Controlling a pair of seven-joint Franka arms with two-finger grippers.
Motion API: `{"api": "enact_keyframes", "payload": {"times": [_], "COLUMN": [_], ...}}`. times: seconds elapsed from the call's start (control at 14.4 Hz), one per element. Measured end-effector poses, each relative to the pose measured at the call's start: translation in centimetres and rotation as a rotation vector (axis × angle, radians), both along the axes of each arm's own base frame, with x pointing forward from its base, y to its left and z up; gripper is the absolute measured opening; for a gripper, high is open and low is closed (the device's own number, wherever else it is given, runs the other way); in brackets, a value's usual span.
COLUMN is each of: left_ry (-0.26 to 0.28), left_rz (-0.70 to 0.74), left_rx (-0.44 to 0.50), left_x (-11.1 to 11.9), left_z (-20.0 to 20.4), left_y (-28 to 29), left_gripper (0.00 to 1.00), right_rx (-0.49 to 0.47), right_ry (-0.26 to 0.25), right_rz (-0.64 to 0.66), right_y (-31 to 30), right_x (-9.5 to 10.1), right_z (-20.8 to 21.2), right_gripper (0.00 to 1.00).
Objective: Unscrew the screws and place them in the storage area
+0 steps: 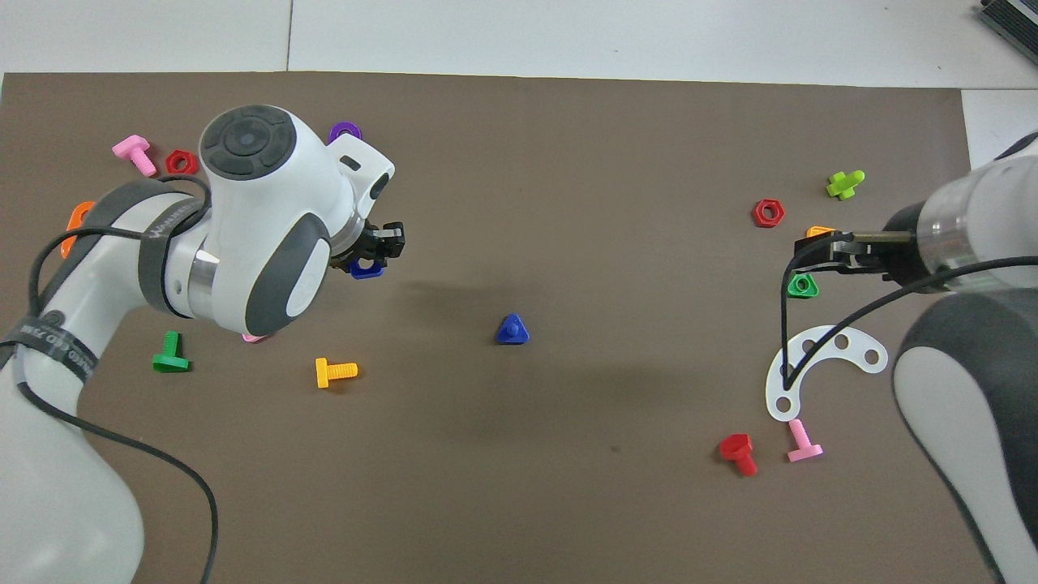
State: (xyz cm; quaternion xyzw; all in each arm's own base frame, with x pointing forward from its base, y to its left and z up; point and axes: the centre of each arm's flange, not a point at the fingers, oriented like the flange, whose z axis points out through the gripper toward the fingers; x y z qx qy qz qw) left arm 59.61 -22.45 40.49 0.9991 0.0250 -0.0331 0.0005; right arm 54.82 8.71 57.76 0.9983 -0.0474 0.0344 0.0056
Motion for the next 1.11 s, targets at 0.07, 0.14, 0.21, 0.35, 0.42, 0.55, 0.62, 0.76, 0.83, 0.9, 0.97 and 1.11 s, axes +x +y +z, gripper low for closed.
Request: {"api": "enact_keyframes", "payload": {"times": [0.07,0.14,0.21,0.35,0.42,0.55,0.62,0.76,0.83,0.9,0.97,1.11], "left_ry": [0.013,0.019,0.015,-0.017,-0.032,-0.042,-0.040,-0.043,-0.047,-0.050,-0.053,-0.060], "left_rz": [-0.041,-0.074,-0.094,-0.111,-0.114,-0.122,-0.131,-0.157,-0.161,-0.160,-0.160,-0.154], "left_rx": [0.000,-0.002,-0.006,-0.014,-0.018,-0.020,-0.020,-0.021,-0.022,-0.022,-0.023,-0.023], "left_x": [0.1,0.1,0.0,-0.7,-1.3,-2.6,-2.9,-3.2,-3.1,-3.0,-2.9,-2.4], "left_z": [-0.8,-1.5,-2.2,-3.6,-4.5,-5.9,-6.2,-6.0,-5.8,-5.6,-5.5,-4.9], "left_y": [1.8,3.3,4.3,5.0,5.0,5.0,5.1,5.3,5.4,5.9,6.4,7.4], "left_gripper": [0.46,0.46,0.46,0.46,0.46,0.46,0.47,0.64,0.74,0.84,0.97,1.00], "right_rx": [0.004,0.009,0.015,0.029,0.035,0.055,0.065,0.076,0.081,0.079,0.075,0.073], "right_ry": [-0.002,-0.008,-0.014,-0.022,-0.021,-0.028,-0.033,-0.035,-0.035,-0.034,-0.034,-0.043], "right_rz": [-0.008,-0.018,-0.024,-0.039,-0.051,-0.087,-0.098,-0.109,-0.122,-0.128,-0.124,-0.107], "right_y": [2.1,4.3,6.5,11.0,13.5,19.1,21.3,24.1,25.0,25.8,26.4,27.5], "right_x": [-0.1,-0.2,-0.2,0.0,0.0,-0.4,-0.7,-1.0,-1.0,-1.1,-1.1,-1.2], "right_z": [-0.7,-1.5,-2.4,-4.7,-6.3,-9.8,-11.3,-13.5,-14.3,-15.1,-15.8,-17.1], "right_gripper": [0.95,0.94,0.93,0.92,0.92,0.92,0.92,0.92,0.92,0.92,0.92,0.92]}}
